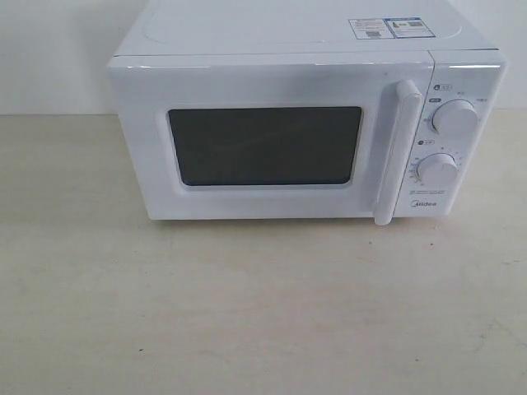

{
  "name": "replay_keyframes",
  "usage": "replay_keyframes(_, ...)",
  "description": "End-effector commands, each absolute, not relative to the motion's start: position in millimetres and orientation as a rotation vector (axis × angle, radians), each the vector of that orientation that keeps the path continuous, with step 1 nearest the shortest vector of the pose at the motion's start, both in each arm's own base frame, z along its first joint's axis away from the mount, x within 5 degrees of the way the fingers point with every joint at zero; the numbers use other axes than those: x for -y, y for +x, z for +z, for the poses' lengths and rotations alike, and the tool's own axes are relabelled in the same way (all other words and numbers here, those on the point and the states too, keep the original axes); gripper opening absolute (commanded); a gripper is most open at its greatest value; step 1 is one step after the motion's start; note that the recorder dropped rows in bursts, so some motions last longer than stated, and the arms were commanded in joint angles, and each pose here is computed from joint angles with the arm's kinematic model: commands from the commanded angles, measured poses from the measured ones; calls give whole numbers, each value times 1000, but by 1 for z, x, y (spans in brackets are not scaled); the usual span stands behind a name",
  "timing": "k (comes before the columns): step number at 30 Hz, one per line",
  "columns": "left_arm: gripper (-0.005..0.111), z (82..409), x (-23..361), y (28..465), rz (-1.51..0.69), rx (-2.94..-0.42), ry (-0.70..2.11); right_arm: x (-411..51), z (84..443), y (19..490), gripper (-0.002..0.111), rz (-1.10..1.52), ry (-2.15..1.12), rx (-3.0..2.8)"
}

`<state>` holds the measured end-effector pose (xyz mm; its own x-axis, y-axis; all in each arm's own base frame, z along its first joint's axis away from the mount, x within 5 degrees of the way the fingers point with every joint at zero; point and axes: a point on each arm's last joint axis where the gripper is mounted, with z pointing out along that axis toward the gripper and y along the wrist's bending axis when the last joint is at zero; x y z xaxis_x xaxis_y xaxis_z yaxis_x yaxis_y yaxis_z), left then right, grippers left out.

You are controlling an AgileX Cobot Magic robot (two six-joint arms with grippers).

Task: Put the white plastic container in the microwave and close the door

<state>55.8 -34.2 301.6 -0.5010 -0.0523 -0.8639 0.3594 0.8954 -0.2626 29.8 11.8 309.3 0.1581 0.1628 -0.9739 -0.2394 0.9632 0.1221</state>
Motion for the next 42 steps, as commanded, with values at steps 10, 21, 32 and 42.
replay_keyframes(10,4,302,34,55,-513,-2026,221,-12,260,39,0,163,-132,-1564)
replay_keyframes(21,4,303,34,56,-514,-2019,219,-11,209,53,0,150,-89,-1638)
replay_keyframes(32,4,303,34,56,-514,-2019,219,-6,189,55,0,18,-152,-1742)
replay_keyframes(42,4,303,34,56,-514,-2019,219,-2,184,54,0,-37,-143,-1802)
